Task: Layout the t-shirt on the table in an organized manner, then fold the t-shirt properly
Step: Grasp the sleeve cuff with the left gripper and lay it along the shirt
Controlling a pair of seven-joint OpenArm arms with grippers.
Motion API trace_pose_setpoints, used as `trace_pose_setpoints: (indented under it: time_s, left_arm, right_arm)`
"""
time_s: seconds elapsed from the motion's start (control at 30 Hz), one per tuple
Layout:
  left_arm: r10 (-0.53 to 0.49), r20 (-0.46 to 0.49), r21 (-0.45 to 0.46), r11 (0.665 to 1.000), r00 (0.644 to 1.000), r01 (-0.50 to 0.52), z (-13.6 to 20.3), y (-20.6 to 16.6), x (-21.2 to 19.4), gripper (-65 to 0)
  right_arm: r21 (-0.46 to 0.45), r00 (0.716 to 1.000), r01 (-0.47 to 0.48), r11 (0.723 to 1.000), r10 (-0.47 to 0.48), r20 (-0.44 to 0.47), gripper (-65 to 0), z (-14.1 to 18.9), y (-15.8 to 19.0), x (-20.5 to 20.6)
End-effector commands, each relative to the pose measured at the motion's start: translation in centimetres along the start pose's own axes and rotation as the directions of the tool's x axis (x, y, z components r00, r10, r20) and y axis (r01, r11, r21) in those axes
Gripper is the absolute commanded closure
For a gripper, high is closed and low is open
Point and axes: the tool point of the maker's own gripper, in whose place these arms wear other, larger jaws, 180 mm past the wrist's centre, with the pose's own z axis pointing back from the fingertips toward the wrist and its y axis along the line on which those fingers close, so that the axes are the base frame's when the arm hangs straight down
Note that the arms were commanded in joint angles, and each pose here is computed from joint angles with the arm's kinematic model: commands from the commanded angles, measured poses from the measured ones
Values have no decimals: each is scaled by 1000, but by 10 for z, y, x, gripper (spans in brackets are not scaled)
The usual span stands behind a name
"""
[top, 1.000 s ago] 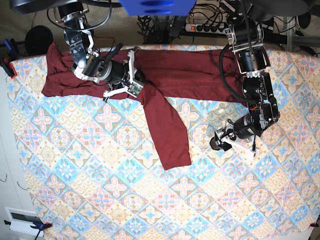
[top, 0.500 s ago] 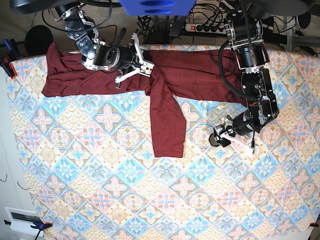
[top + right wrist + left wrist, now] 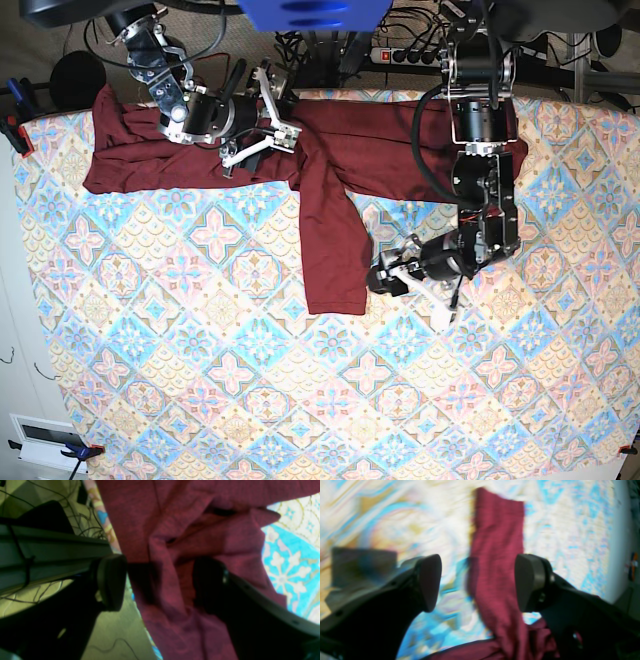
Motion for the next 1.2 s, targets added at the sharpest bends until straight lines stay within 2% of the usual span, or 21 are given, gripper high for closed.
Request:
trace_pose_setpoints:
  time_s: [0.0, 0.17, 0.3, 0.57, 0.8, 0.83, 0.9, 0.97, 1.03, 1.07, 1.17]
  left_arm:
    - [-22, 29, -31, 999, 999, 23, 0, -14, 11, -444]
    - [28, -15, -58, 998, 999, -28, -19, -22, -1, -445]
    - [57, -14, -56, 997, 998, -58, -30, -22, -4, -442]
    - [42, -42, 19, 999, 998, -42, -59, -21, -24, -441]
    - [40, -142, 80, 996, 989, -29, -88, -18, -58, -432]
    - [25, -159, 79, 997, 987, -12, -90, -20, -64, -414]
    - [-21, -181, 69, 997, 983, 34, -94, -28, -69, -336]
    - [-62, -187, 61, 995, 980, 74, -96, -33, -72, -205]
    - [-72, -163, 60, 995, 984, 82, -97, -34, -67, -38]
    - [-72, -158, 62, 995, 985, 83, -97, -33, -66, 0]
    - [-78, -138, 59, 994, 987, 87, -95, -35, -60, 0]
  right_arm:
    - [-31, 999, -4, 1000, 5, 37, -435, 7, -10, 8]
    - [-58, 999, 16, 998, -13, 50, -435, 11, -20, 7]
    - [-39, 993, 63, 997, -59, 99, -435, 16, -22, 13]
    - [-37, 959, 190, 981, -178, 219, -435, 37, -44, 21]
    - [-65, 918, 283, 957, -251, 307, -435, 59, -70, 21]
    - [-76, 913, 295, 953, -258, 315, -435, 63, -74, 20]
    - [-86, 899, 320, 943, -274, 341, -435, 71, -82, 19]
    - [-92, 883, 345, 934, -290, 370, -435, 78, -89, 19]
    - [-96, 864, 370, 924, -305, 401, -435, 87, -95, 19]
    - [-101, 857, 380, 919, -309, 412, -435, 91, -99, 19]
    - [-130, 849, 403, 906, -317, 422, -435, 99, -108, 13]
